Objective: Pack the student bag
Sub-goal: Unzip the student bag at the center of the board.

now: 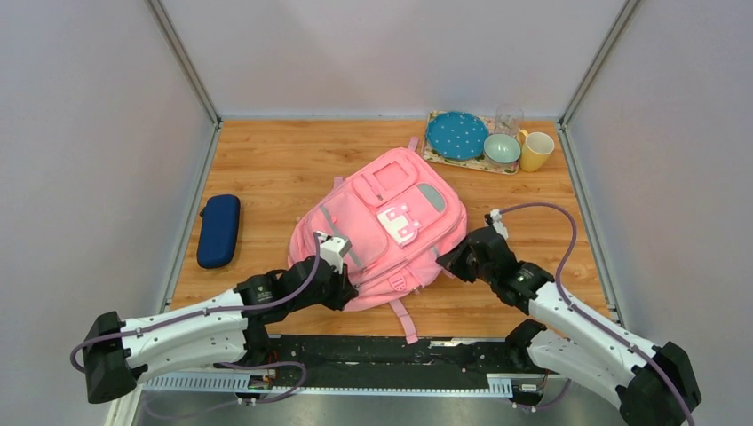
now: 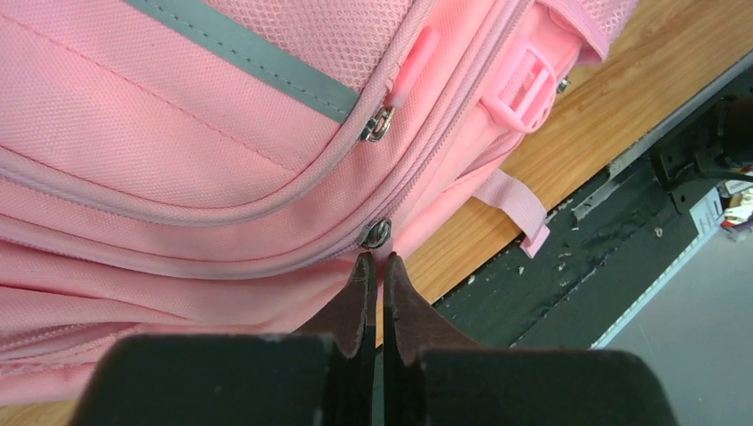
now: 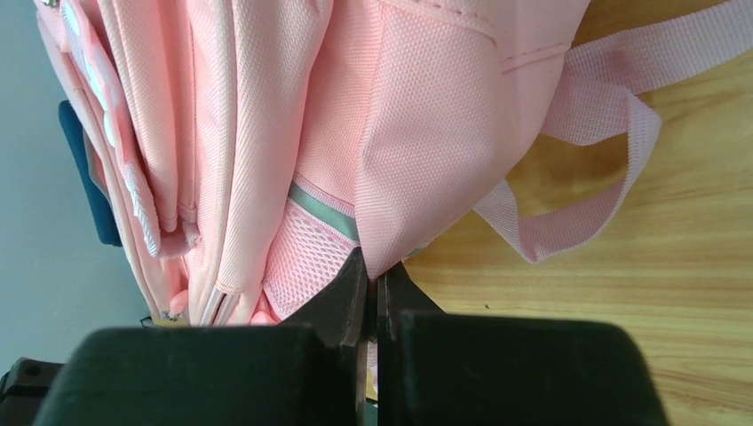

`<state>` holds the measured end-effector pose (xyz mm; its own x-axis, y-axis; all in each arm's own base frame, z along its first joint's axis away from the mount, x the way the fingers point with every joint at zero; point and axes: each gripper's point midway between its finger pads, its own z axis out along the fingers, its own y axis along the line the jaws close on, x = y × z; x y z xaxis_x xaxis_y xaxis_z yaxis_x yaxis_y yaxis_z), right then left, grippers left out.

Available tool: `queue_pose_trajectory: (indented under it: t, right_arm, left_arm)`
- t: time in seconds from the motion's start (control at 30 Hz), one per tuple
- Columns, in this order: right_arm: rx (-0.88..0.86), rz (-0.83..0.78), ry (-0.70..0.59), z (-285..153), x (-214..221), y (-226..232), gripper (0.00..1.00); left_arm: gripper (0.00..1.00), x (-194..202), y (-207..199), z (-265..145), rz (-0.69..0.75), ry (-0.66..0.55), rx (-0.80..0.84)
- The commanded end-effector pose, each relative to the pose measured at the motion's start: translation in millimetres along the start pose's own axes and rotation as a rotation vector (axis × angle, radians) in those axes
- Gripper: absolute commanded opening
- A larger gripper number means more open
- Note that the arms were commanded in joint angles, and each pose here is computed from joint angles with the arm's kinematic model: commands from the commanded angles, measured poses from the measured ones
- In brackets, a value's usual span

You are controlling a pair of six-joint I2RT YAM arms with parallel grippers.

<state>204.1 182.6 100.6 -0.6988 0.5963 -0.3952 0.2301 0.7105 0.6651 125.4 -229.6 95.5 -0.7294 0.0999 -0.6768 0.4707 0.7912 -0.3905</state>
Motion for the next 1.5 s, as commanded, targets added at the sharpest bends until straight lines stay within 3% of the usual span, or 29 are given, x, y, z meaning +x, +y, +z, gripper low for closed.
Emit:
queue_pose_trajectory:
  t: [0.0, 0.03, 0.13, 0.17, 0.27, 0.3, 0.4, 0.5, 0.63, 0.77, 0.9, 1.33, 1.47]
  right_arm:
    - [-0.01, -0.103, -0.103, -3.7, -49.4, 26.2, 0.0]
    - [0.009, -0.126, -0.082, -2.3, -46.8, 24.3, 0.0]
    - [0.014, -0.134, -0.036, -14.9, -40.9, 25.7, 0.22]
    - [0.019, -0.128, -0.033, -18.7, -39.7, 23.1, 0.36]
    - [0.018, -0.082, -0.056, -39.9, -37.4, 10.3, 0.53]
    - [0.011, -0.068, -0.059, -44.7, -35.5, 7.5, 0.55]
    - [-0.123, -0.053, -0.017, -59.6, -20.6, 16.8, 0.54]
    - [-0.227, -0.01, 0.096, -64.2, 4.8, 31.7, 0.46]
    - [-0.288, 0.002, 0.134, -59.3, 24.6, 56.5, 0.48]
    - [-0.247, -0.001, 0.147, -40.8, 47.9, 74.7, 0.51]
    - [-0.312, 0.023, 0.211, -30.8, 79.3, 102.0, 0.52]
    - [-0.241, 0.044, 0.176, -0.7, 83.9, 105.7, 0.55]
    - [-0.212, 0.049, 0.18, 7.1, 87.9, 101.5, 0.51]
  left_arm:
    - [0.0, 34.1, 25.8, -4.7, 0.063, 0.122, -0.061]
    - [0.0, 31.5, 17.1, -3.2, 0.056, 0.115, -0.021]
    - [0.0, 25.2, 0.5, -0.4, 0.041, 0.106, 0.045]
    - [0.0, 20.2, -4.7, -0.5, 0.037, 0.095, 0.061]
    - [0.0, 11.0, -15.3, -0.1, 0.037, 0.079, 0.093]
    - [0.0, 10.2, -17.1, 0.4, 0.039, 0.081, 0.1]
    - [0.0, 4.6, -26.7, 0.2, 0.046, 0.078, 0.136]
    - [0.0, 4.9, -33.8, 1.5, 0.051, 0.089, 0.167]
    - [0.0, 3.1, -42.9, 3.9, 0.052, 0.09, 0.208]
    - [0.0, -0.4, -50.0, 4.2, 0.05, 0.085, 0.233]
    - [0.0, -6.0, -57.5, 1.8, 0.05, 0.069, 0.258]
    - [0.0, -6.6, -84.7, 2.2, 0.075, 0.079, 0.334]
    - [0.0, -9.2, -92.7, 1.9, 0.092, 0.079, 0.35]
